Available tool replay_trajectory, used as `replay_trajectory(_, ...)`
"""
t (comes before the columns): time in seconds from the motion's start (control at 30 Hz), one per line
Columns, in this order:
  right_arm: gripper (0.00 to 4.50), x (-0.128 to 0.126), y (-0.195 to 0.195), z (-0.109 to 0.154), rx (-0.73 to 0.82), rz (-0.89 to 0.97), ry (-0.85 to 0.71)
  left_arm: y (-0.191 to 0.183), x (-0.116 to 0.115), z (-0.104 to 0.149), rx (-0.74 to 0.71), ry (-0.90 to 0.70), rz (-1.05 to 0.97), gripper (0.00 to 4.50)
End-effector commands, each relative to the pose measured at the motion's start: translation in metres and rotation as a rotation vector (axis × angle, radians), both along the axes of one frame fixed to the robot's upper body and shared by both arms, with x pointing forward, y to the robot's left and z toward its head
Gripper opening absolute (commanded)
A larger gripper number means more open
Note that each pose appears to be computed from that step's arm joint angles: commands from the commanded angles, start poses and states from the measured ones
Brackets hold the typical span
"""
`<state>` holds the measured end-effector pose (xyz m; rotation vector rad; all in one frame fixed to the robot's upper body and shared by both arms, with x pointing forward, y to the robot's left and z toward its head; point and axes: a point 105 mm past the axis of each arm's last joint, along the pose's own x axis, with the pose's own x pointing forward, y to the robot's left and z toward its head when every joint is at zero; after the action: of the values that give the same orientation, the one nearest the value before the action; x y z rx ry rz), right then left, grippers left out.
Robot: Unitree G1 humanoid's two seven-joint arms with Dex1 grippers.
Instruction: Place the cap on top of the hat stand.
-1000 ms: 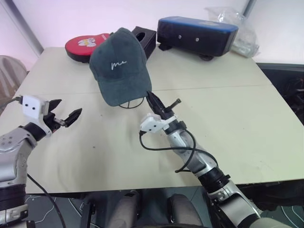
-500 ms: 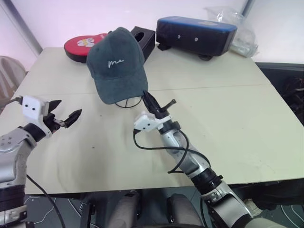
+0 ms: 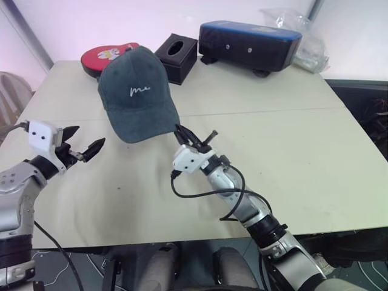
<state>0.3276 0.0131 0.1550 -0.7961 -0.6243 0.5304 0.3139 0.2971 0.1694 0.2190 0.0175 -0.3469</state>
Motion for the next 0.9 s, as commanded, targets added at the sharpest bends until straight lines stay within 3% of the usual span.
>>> replay_trajectory(0.03, 2.5, -0.007, 0.003, 0.015, 0.017, 0.03, -0.063, 0.002, 0.0, 0.013, 0.015, -0.042, 0.003, 4.5)
replay_trajectory(0.1, 3.45, -0.006, 0.002, 0.013, 0.001, 0.019, -0.07, 0.002, 0.0, 0.013, 0.015, -0.041, 0.003, 4.5)
replay_trajectory(0.9, 3.45, -0.006, -0.023, -0.008, -0.067, 0.028, -0.012, 0.0, 0.003, 0.013, 0.022, -0.042, -0.013, 4.5)
